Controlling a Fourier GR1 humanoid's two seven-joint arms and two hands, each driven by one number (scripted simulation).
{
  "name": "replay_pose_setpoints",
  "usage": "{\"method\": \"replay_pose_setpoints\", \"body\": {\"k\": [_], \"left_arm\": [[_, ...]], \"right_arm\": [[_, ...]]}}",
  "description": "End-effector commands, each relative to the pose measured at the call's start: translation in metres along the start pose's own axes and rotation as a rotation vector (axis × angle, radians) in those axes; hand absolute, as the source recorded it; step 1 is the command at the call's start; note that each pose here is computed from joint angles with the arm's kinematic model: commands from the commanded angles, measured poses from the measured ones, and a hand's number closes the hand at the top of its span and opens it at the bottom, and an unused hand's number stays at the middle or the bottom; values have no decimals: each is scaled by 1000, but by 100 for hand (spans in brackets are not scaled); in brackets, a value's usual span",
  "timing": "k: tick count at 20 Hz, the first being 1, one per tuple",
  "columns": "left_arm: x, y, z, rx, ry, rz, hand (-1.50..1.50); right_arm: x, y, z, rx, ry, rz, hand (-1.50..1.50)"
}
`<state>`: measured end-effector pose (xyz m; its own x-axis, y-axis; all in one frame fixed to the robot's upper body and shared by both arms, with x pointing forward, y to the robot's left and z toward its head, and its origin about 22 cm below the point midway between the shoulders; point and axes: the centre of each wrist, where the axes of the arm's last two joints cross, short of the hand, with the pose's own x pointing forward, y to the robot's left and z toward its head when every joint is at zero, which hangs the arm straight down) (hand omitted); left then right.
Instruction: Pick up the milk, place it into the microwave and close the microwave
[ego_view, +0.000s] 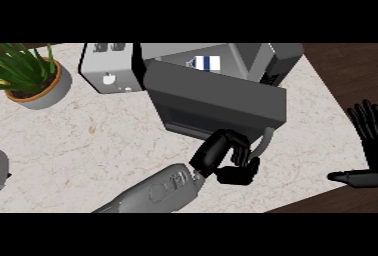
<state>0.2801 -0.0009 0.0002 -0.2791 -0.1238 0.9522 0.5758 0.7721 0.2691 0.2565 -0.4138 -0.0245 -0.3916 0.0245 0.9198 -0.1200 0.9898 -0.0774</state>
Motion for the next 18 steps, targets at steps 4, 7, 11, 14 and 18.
{"method": "replay_pose_setpoints", "body": {"k": [4,7,11,14,18], "left_arm": [[22,18,-33,84,-41,-13,150],[33,26,-45,111,-61,-27,150],[41,34,-58,132,-51,-36,150],[52,40,-69,153,-67,-43,150],[56,46,-77,185,-60,-56,150]], "right_arm": [[15,4,-31,77,-109,-59,-150],[24,5,-45,113,-129,-66,-150],[28,10,-55,142,-146,-110,-150],[33,10,-61,170,-142,-112,-150],[45,9,-76,201,-170,-120,-150]]}}
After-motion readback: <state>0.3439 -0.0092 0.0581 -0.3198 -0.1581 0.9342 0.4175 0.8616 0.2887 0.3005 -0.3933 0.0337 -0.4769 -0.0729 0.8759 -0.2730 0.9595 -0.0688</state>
